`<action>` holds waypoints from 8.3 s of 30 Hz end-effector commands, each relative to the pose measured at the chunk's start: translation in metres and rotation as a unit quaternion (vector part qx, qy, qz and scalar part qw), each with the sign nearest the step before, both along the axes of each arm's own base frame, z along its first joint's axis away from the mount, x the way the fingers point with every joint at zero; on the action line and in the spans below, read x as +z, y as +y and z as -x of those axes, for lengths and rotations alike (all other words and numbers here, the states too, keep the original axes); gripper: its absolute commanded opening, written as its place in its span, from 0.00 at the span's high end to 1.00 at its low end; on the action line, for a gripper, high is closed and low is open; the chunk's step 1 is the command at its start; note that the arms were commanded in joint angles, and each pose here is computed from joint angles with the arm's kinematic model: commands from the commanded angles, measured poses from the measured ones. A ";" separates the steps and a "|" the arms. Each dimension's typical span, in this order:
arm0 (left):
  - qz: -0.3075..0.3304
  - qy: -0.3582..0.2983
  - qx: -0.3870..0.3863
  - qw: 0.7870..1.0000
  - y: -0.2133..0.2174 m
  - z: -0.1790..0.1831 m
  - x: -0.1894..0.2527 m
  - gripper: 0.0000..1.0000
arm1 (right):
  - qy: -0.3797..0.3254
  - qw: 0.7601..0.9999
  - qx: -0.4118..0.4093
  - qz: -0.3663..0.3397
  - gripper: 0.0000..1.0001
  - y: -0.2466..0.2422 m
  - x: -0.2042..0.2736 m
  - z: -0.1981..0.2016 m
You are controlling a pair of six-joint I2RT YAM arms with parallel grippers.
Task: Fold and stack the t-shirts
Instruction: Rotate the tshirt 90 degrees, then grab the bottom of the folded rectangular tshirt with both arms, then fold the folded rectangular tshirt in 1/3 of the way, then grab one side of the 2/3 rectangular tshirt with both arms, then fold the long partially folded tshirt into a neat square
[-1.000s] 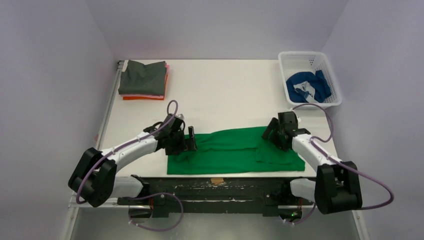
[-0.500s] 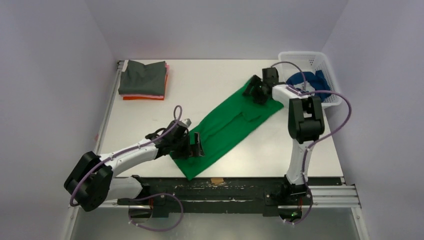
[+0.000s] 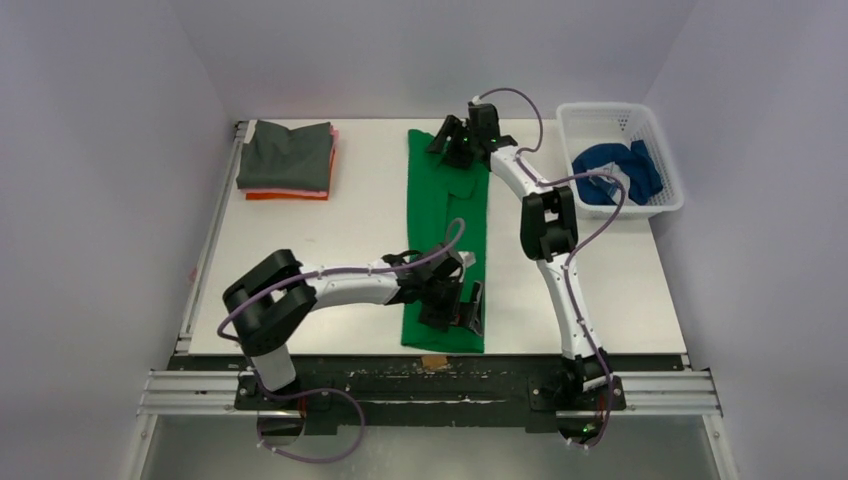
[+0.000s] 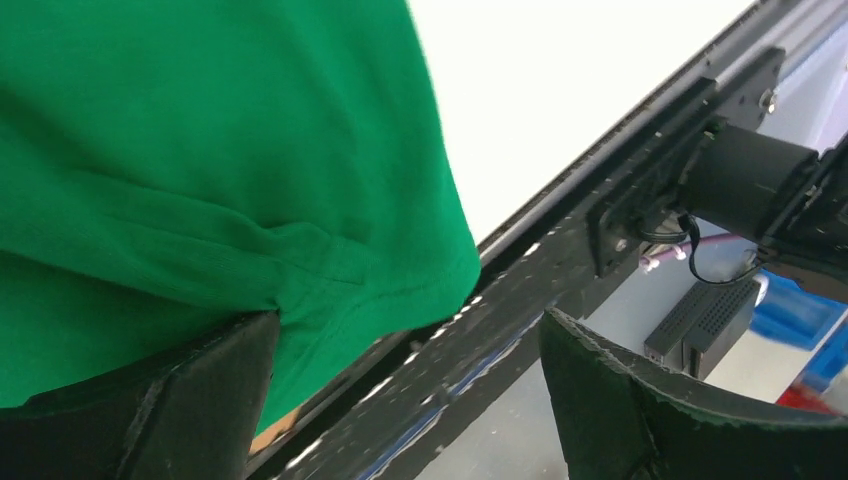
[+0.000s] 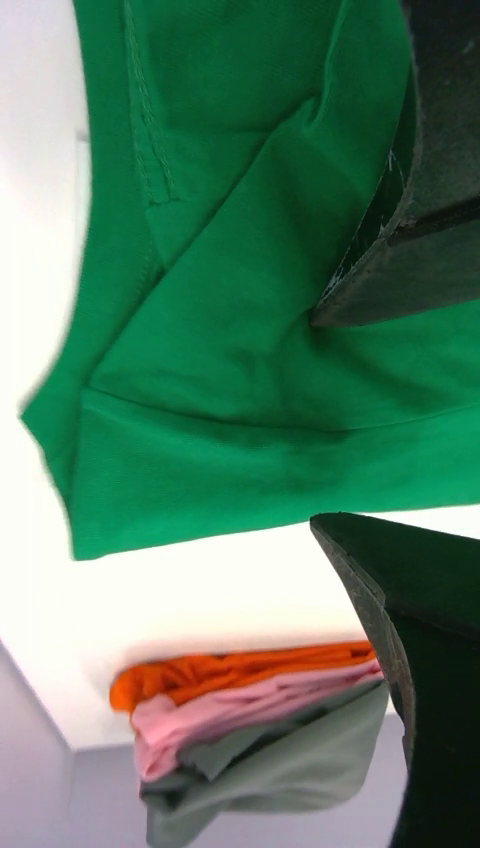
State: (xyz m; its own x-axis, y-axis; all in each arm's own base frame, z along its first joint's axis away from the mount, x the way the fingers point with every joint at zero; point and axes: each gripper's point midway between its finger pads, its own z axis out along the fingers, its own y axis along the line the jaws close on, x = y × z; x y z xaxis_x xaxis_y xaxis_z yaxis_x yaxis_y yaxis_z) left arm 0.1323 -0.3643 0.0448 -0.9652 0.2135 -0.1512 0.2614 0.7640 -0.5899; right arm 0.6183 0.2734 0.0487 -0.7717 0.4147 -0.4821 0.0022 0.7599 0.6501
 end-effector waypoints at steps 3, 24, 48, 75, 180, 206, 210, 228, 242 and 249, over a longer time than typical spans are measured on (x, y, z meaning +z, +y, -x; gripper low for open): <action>-0.101 0.046 -0.100 0.989 0.006 0.077 -0.034 0.00 | -0.014 1.000 0.015 -0.016 0.32 0.033 -0.016 -0.006; -0.052 -0.131 0.047 0.989 0.087 0.025 0.048 0.00 | -0.092 0.987 0.032 0.124 0.22 -0.065 0.172 0.151; -0.207 -0.113 0.082 0.968 0.091 -0.015 -0.019 0.69 | 0.124 0.974 0.092 0.164 0.44 -0.098 -0.023 0.470; -0.092 -0.055 0.065 0.992 0.108 0.045 -0.019 1.00 | 0.141 0.972 0.172 0.075 1.00 -0.086 -0.013 0.523; -0.072 -0.076 0.228 0.968 0.127 -0.204 0.024 0.13 | -0.067 0.992 0.012 0.102 0.34 -0.060 0.079 0.205; -0.159 0.009 0.197 0.967 0.137 -0.141 -0.059 1.00 | 0.077 0.989 -0.013 0.129 0.45 -0.110 -0.017 0.321; -0.158 0.005 0.197 0.967 0.140 -0.139 -0.055 1.00 | 0.088 0.991 0.009 0.105 0.51 -0.099 -0.022 0.329; -0.159 -0.006 0.192 0.968 0.140 -0.137 -0.043 1.00 | 0.103 0.990 0.037 0.087 1.00 -0.084 -0.032 0.350; -0.114 -0.014 0.188 0.975 0.139 -0.118 -0.017 0.78 | 0.114 0.988 0.042 0.094 1.00 -0.089 -0.036 0.362; -0.114 -0.009 0.188 0.976 0.143 -0.104 -0.019 0.72 | 0.117 0.987 0.046 0.096 1.00 -0.090 -0.038 0.366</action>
State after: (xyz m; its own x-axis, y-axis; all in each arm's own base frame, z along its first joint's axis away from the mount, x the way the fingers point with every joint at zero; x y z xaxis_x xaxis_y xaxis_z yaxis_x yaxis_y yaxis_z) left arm 0.2513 -0.2238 0.0231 -0.9743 -0.1454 -0.1721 -0.0682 0.9184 -0.3897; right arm 0.2668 0.1898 0.0203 -0.8855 0.2716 -0.3769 0.0467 0.8592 0.5094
